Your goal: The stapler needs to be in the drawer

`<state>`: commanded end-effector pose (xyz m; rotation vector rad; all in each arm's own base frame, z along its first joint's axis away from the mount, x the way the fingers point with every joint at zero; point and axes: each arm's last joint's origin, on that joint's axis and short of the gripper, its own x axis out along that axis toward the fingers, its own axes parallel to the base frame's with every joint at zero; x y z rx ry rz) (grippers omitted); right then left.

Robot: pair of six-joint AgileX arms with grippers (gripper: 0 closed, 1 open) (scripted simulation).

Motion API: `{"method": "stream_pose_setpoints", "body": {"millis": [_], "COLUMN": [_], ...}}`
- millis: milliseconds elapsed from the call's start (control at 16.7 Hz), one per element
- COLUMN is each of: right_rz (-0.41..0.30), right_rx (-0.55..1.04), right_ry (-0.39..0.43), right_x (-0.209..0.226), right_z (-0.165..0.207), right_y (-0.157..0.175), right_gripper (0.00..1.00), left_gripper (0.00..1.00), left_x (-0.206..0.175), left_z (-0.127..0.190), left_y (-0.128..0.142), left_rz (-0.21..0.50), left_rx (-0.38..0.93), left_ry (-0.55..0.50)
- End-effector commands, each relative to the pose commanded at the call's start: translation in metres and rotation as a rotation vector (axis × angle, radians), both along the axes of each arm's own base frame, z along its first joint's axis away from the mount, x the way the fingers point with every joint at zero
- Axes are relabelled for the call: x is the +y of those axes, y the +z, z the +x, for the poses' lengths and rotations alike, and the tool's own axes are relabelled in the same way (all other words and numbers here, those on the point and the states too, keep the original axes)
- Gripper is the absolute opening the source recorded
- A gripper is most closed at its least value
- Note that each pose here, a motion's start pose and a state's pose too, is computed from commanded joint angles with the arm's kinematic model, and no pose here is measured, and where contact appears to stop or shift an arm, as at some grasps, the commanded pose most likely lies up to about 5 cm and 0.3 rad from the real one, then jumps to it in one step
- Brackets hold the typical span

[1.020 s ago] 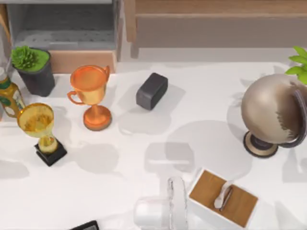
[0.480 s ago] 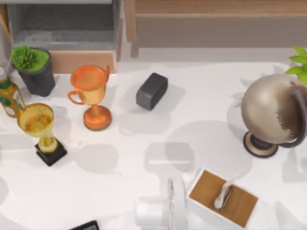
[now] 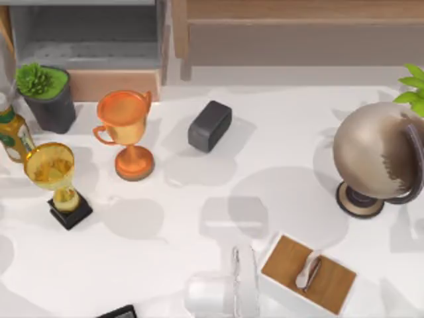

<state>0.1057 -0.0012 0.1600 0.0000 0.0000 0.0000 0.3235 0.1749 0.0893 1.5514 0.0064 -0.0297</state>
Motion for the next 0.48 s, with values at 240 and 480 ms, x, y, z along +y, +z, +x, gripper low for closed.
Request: {"method": "stream_pose_setpoints", "body": {"millis": [240,480], "right_rz": [0.0,0.0], "right_rx": [0.0,0.0], "right_ry": [0.0,0.0], "right_x": [0.0,0.0], "right_z": [0.0,0.0], "right_y": [0.0,0.0], "right_gripper": [1.0,1.0], "left_gripper": [0.0,0.0], "left_x": [0.001,-0.001], "left_z": [0.029,0.054], "left_y": [-0.002,0.001], "left_rz": [-0.002,-0.002], "left_rx": [0.005,-0.001], "left_ry": [0.005,0.002]}}
